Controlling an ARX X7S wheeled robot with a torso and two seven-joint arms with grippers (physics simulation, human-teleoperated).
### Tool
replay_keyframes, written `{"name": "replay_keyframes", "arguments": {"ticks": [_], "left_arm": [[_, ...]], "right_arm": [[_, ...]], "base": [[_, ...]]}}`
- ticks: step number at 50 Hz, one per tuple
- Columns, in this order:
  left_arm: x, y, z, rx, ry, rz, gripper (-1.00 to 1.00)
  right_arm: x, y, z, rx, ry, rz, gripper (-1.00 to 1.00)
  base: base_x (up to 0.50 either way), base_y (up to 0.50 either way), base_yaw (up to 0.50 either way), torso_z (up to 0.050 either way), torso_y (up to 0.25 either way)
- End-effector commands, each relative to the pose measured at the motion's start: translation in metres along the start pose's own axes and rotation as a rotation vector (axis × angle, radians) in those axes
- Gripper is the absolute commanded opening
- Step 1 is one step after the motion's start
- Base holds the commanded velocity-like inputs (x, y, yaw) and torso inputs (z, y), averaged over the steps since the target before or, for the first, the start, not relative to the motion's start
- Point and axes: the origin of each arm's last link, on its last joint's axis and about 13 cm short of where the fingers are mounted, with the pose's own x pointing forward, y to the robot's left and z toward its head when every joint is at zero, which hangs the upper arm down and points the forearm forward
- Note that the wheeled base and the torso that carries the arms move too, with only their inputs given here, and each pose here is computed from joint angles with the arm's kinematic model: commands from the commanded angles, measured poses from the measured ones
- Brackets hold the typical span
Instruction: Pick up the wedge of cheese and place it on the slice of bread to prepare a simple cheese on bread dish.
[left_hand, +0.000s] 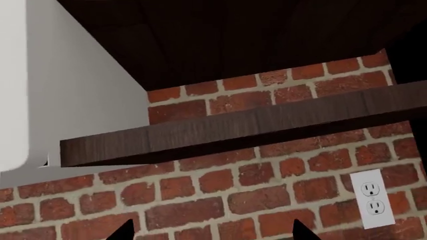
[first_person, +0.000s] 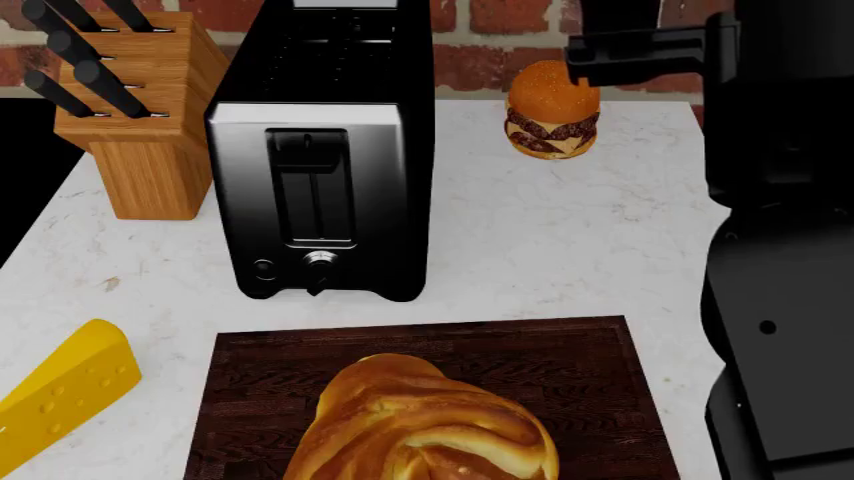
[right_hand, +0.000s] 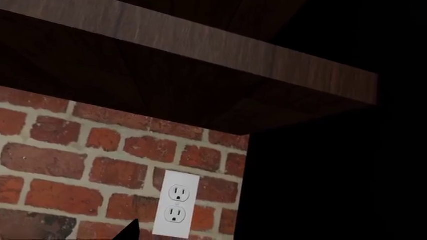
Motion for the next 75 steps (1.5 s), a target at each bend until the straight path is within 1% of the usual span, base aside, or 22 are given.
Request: {"name": "replay_keyframes", "arguments": {"ticks": [1, 3, 6, 9, 10, 16, 17, 19, 20, 23, 24, 27, 37, 43, 51, 52, 58, 59, 61, 64, 70, 75], "left_arm": [[-0.015, 0.011, 0.003, -0.012, 0.04, -0.051, 1.0], [-0.018, 0.014, 0.005, -0.015, 0.045, -0.031, 1.0], [-0.024, 0.016, 0.006, -0.025, 0.064, -0.035, 1.0], [-0.029, 0.018, 0.005, -0.061, 0.083, -0.041, 1.0], [-0.03, 0.019, 0.006, -0.061, 0.086, -0.038, 1.0], [-0.043, 0.02, 0.003, -0.089, 0.118, -0.046, 1.0], [-0.043, 0.02, 0.003, -0.114, 0.119, -0.043, 1.0], [-0.046, 0.02, 0.001, -0.106, 0.133, -0.044, 1.0], [-0.048, 0.02, 0.0, -0.122, 0.146, -0.053, 1.0], [-0.05, 0.021, -0.001, -0.103, 0.155, -0.052, 1.0], [-0.051, 0.022, -0.002, -0.123, 0.159, -0.049, 1.0], [-0.054, 0.022, -0.003, -0.12, 0.169, -0.061, 1.0], [-0.064, 0.025, -0.002, -0.155, 0.218, -0.112, 1.0], [-0.066, 0.03, -0.006, -0.146, 0.242, -0.128, 1.0], [-0.073, 0.029, -0.006, -0.156, 0.269, -0.145, 1.0], [-0.075, 0.029, -0.005, -0.182, 0.266, -0.151, 1.0], [-0.084, 0.027, -0.009, -0.167, 0.301, -0.168, 1.0], [-0.086, 0.026, -0.009, -0.191, 0.307, -0.174, 1.0], [-0.089, 0.025, -0.009, -0.185, 0.31, -0.184, 1.0], [-0.093, 0.027, -0.011, -0.204, 0.315, -0.18, 1.0], [-0.097, 0.026, -0.014, -0.217, 0.324, -0.213, 1.0], [-0.099, 0.026, -0.015, -0.205, 0.338, -0.225, 1.0]], "right_arm": [[-0.001, -0.001, 0.0, -0.002, 0.004, -0.006, 1.0], [0.0, -0.002, 0.0, -0.003, 0.003, -0.006, 1.0], [-0.001, -0.001, 0.0, -0.003, 0.004, -0.005, 1.0], [-0.001, -0.001, -0.001, -0.003, 0.007, -0.004, 1.0], [-0.002, -0.001, -0.001, -0.003, 0.008, -0.004, 1.0], [0.0, -0.002, 0.0, -0.008, 0.008, -0.002, 1.0], [0.0, -0.002, 0.0, -0.01, 0.008, -0.001, 1.0], [0.0, -0.001, 0.0, -0.011, 0.009, -0.001, 1.0], [0.0, -0.001, 0.0, -0.01, 0.008, -0.002, 1.0], [-0.001, -0.001, 0.0, -0.01, 0.01, -0.002, 1.0], [-0.001, -0.001, 0.0, -0.011, 0.011, -0.001, 1.0], [-0.001, -0.001, 0.0, -0.01, 0.012, -0.004, 1.0], [-0.004, -0.001, -0.003, -0.011, 0.019, -0.006, 1.0], [-0.004, -0.001, -0.002, -0.011, 0.019, -0.007, 1.0], [-0.005, -0.002, -0.004, -0.013, 0.024, -0.012, 1.0], [-0.005, -0.002, -0.003, -0.013, 0.024, -0.01, 1.0], [-0.006, -0.002, -0.006, -0.013, 0.028, -0.015, 1.0], [-0.007, -0.002, -0.007, -0.013, 0.032, -0.017, 1.0], [-0.007, -0.001, -0.006, -0.015, 0.031, -0.011, 1.0], [-0.007, -0.002, -0.007, -0.019, 0.031, -0.007, 1.0], [-0.006, -0.002, -0.005, -0.022, 0.029, -0.009, 1.0], [-0.007, -0.003, -0.006, -0.022, 0.032, -0.01, 1.0]], "base": [[0.0, 0.0, 0.0, 0.0, 0.0], [0.0, 0.0, 0.0, 0.0, 0.0], [0.0, 0.0, 0.0, 0.0, 0.0], [0.0, 0.0, 0.0, 0.0, 0.0], [0.0, 0.0, 0.0, 0.0, 0.0], [0.0, 0.0, 0.0, 0.0, 0.0], [0.0, 0.0, 0.0, 0.0, 0.0], [0.0, 0.0, 0.0, 0.0, 0.0], [0.0, 0.0, 0.0, 0.0, 0.0], [0.0, 0.0, 0.0, 0.0, 0.0], [0.0, 0.0, 0.0, 0.0, 0.0], [0.0, 0.0, 0.0, 0.0, 0.0], [0.0, 0.0, 0.0, 0.0, 0.0], [0.0, 0.0, 0.0, 0.0, 0.0], [0.0, 0.0, 0.0, 0.0, 0.0], [0.0, 0.0, 0.0, 0.0, 0.0], [0.0, 0.0, 0.0, 0.0, 0.0], [0.0, 0.0, 0.0, 0.0, 0.0], [0.0, 0.0, 0.0, 0.0, 0.0], [0.0, 0.0, 0.0, 0.0, 0.0], [0.0, 0.0, 0.0, 0.0, 0.0], [0.0, 0.0, 0.0, 0.0, 0.0]]}}
